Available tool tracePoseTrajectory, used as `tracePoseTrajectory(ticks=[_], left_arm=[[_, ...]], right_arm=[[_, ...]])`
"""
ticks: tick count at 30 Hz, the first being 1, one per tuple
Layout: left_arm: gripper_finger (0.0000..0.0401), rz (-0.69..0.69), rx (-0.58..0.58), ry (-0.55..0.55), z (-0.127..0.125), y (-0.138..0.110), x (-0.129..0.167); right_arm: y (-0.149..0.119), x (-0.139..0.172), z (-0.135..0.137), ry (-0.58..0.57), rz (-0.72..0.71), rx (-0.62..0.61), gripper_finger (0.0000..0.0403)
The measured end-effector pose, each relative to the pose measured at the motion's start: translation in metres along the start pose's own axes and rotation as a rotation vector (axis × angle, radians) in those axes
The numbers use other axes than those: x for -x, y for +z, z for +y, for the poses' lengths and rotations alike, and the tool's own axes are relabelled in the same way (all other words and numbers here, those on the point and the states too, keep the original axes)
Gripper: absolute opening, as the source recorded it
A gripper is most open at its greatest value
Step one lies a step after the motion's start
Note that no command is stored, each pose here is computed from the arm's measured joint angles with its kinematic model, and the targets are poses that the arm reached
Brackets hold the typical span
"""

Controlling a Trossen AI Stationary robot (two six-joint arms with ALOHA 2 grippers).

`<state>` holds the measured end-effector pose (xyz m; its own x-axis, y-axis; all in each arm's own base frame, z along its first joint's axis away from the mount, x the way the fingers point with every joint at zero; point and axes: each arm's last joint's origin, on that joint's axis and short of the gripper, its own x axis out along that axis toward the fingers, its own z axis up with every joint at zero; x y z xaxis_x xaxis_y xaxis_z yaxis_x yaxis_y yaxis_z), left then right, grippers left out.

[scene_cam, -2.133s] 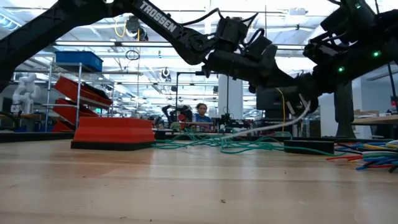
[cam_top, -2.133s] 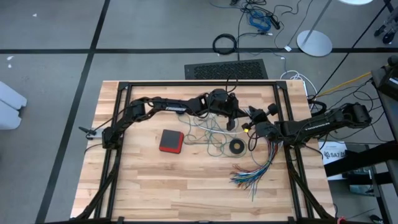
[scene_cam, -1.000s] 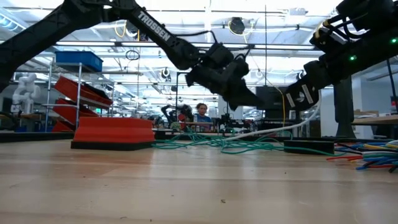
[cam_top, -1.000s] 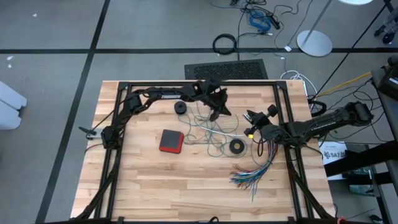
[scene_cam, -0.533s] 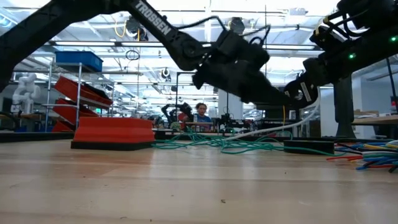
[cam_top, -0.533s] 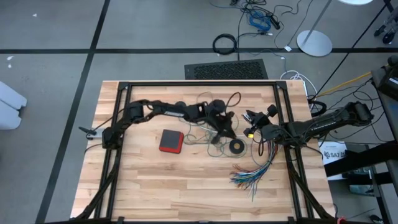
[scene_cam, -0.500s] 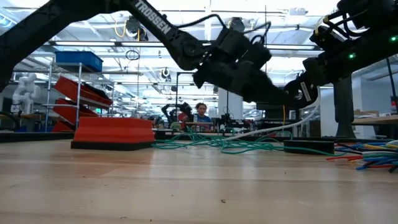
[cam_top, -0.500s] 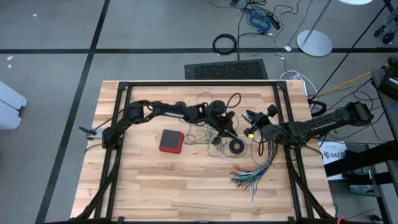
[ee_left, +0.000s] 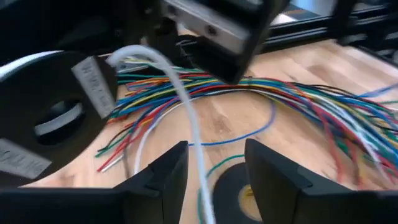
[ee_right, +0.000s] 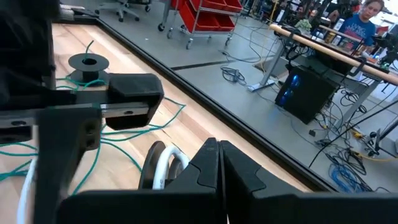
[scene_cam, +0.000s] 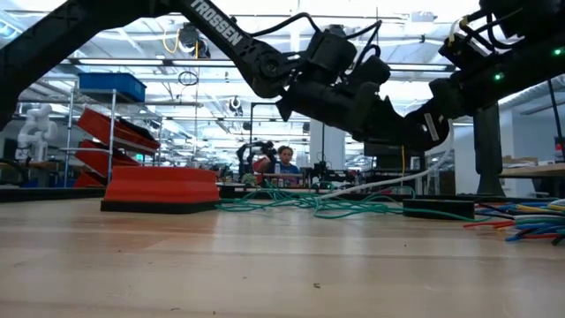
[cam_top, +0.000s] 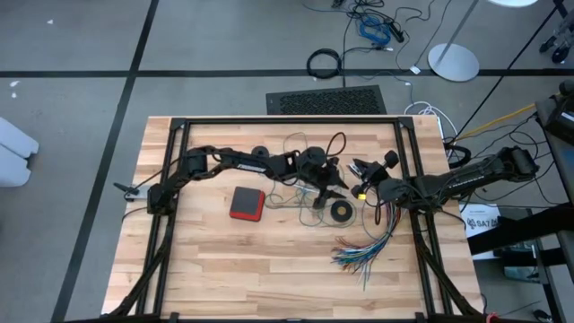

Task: Coiling cords
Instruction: Coil the white wire cable on the spool

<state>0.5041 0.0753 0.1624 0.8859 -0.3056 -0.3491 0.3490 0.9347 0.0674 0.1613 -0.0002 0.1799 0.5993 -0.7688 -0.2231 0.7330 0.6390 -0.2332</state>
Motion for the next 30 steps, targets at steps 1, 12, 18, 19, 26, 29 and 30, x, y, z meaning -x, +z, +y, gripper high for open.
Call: tracePoseTrajectory(ticks=[1, 12, 18, 19, 26, 29, 30], left_arm=[[0.0166, 0.008, 0.013, 0.029, 0.001, 0.0, 0.0], [0.0166, -0.015, 0.153, -0.011, 0.01, -0.002, 0.005], [0.0166, -0.028, 0.144, -0.055, -0.001, 0.002, 0.0], [0.0166, -0.026, 0.141, -0.03, -0.002, 0.003, -0.001], [0.0166, -0.03, 0.121, 0.157, -0.001, 0.007, -0.003], [0.0166, -0.025, 0.114, 0.18, -0.001, 0.007, -0.003], [0.0166, -0.027, 0.113, 0.176, -0.002, 0.007, -0.003]], right_arm=[[0.001, 0.0, 0.0, 0.001, -0.006, -0.005, 0.0], [0.018, -0.001, -0.001, -0.011, -0.112, -0.06, 0.0], [0.019, -0.006, -0.001, -0.036, -0.117, -0.086, 0.0], [0.019, -0.008, 0.0, -0.038, -0.12, -0.087, 0.0], [0.021, -0.012, 0.006, -0.038, -0.141, -0.072, 0.0], [0.022, -0.012, 0.006, -0.039, -0.151, -0.072, 0.0], [0.022, -0.012, 0.006, -0.04, -0.153, -0.066, 0.0]])
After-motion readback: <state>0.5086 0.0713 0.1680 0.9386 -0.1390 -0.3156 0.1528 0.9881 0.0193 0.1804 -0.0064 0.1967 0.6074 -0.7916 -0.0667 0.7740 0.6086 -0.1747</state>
